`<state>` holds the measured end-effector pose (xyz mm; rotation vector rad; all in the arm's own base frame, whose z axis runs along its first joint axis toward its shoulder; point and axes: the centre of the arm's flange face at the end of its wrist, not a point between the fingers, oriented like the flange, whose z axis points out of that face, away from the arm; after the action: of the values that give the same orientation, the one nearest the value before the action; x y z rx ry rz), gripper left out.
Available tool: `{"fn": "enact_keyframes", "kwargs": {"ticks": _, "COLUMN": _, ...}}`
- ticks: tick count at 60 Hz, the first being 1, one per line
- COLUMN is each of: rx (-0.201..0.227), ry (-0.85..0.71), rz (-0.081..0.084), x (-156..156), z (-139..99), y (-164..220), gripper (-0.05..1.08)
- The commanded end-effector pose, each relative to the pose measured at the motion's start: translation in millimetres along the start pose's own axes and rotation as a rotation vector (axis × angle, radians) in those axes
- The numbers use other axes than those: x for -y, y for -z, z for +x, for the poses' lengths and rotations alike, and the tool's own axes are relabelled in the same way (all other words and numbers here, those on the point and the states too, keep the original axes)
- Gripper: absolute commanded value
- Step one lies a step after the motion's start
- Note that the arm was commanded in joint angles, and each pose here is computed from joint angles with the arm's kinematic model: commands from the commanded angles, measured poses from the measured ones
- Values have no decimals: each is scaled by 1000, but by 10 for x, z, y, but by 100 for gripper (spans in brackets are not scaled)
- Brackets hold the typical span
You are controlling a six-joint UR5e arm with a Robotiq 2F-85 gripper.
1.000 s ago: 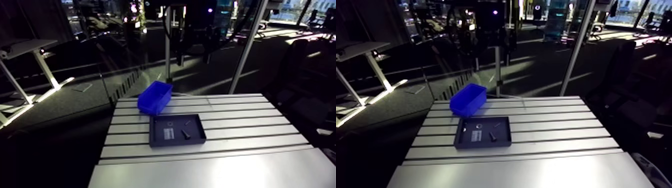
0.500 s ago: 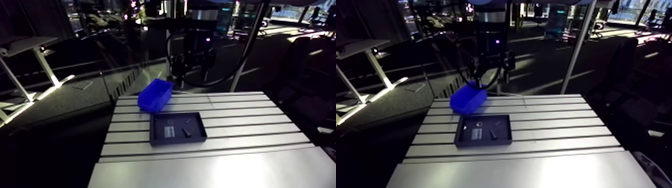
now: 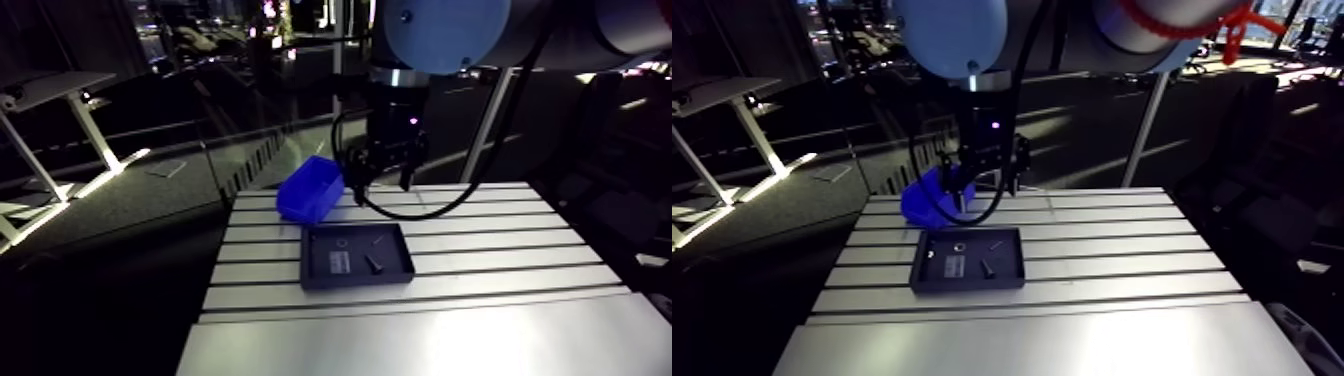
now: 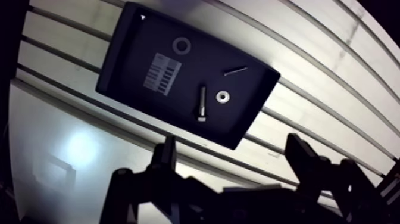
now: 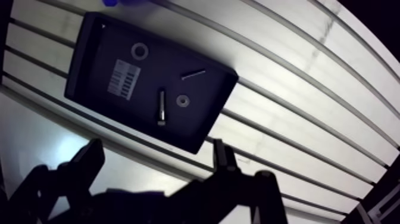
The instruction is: Pick up the M10 bolt from the tray and put it into the blue bin.
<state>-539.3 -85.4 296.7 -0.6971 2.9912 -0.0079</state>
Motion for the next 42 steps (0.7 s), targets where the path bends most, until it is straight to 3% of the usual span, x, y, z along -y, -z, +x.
{"fn": "enact_keyframes", "kwargs": {"ticks": 1, "rx": 26, "ry": 16, "rz": -11, "x": 88, "z": -27, "y": -251, "gripper": 2}}
{"fn": "enact_keyframes", "kwargs": {"ticks": 21, "rx": 77, "ry": 24, "rz": 17, "x": 146, "z": 2, "y": -568, "gripper": 2}}
{"fn": "enact_keyframes", "kwargs": {"ticks": 25, "rx": 70, "ry": 24, "rz": 13, "x": 130, "z": 31, "y": -605, "gripper": 4}}
{"fn": "enact_keyframes", "kwargs": {"ticks": 32, "rx": 48, "ry": 25, "rz": -10, "x": 106, "z": 73, "y": -635, "gripper": 13}}
{"fn": "enact_keyframes", "kwargs": {"ticks": 42, "rx": 69, "ry": 22, "rz": 3, "x": 128, "z": 43, "y": -762, "gripper": 25}}
